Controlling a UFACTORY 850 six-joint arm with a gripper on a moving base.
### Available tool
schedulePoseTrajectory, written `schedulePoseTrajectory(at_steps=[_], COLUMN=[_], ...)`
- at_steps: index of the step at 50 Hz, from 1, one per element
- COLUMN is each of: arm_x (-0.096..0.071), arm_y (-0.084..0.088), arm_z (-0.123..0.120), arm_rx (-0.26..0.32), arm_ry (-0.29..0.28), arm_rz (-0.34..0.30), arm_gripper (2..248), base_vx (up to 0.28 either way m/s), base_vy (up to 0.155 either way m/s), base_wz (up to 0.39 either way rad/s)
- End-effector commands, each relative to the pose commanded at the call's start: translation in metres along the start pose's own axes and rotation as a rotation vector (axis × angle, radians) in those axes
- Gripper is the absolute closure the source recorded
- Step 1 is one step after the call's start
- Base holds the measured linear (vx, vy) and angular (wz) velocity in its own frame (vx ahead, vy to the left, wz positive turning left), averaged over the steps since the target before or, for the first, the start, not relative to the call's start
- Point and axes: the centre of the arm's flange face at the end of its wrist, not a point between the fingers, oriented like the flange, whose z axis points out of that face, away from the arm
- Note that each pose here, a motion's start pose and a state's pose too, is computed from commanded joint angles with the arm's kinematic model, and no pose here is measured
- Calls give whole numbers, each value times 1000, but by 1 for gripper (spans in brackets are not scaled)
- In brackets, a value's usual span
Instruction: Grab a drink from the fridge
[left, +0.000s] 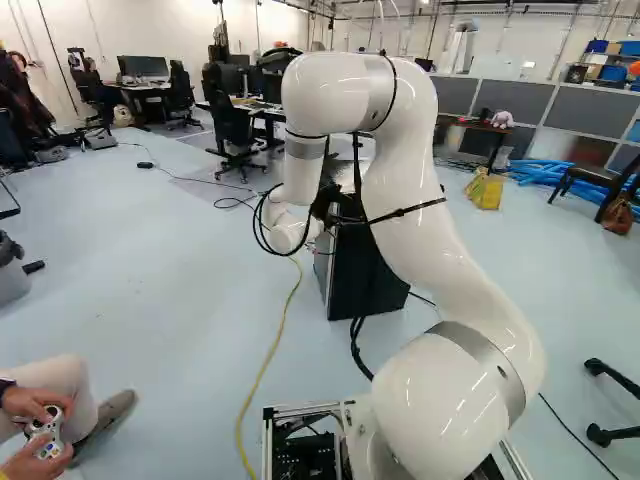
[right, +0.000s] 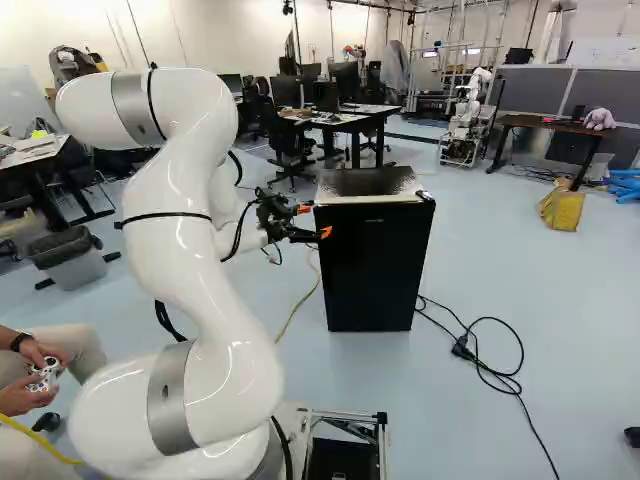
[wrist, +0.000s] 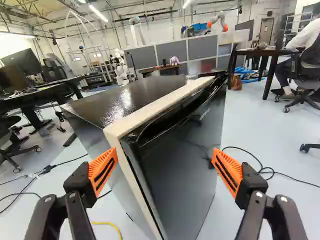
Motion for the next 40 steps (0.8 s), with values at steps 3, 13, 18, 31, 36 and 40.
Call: schedulePoseTrajectory(at_steps=[3, 13, 18, 31, 36, 40], arm_x=[0, -1, -1, -2, -2, -2], arm_y=[-1, -4, -6, -10, -10, -10], arm_z=[1, 4, 6, 9, 10, 10], arm_rx=[-6, -20, -22, -24, -24, -24], arm_ry=[1, 4, 5, 8, 8, 8], arm_rz=[3, 13, 16, 24, 25, 25], arm_gripper=[3, 3, 3, 3, 3, 3], base_vx=[0, 0, 0, 0, 0, 0], base_vy=[0, 0, 0, 0, 0, 0], base_wz=[0, 0, 0, 0, 0, 0])
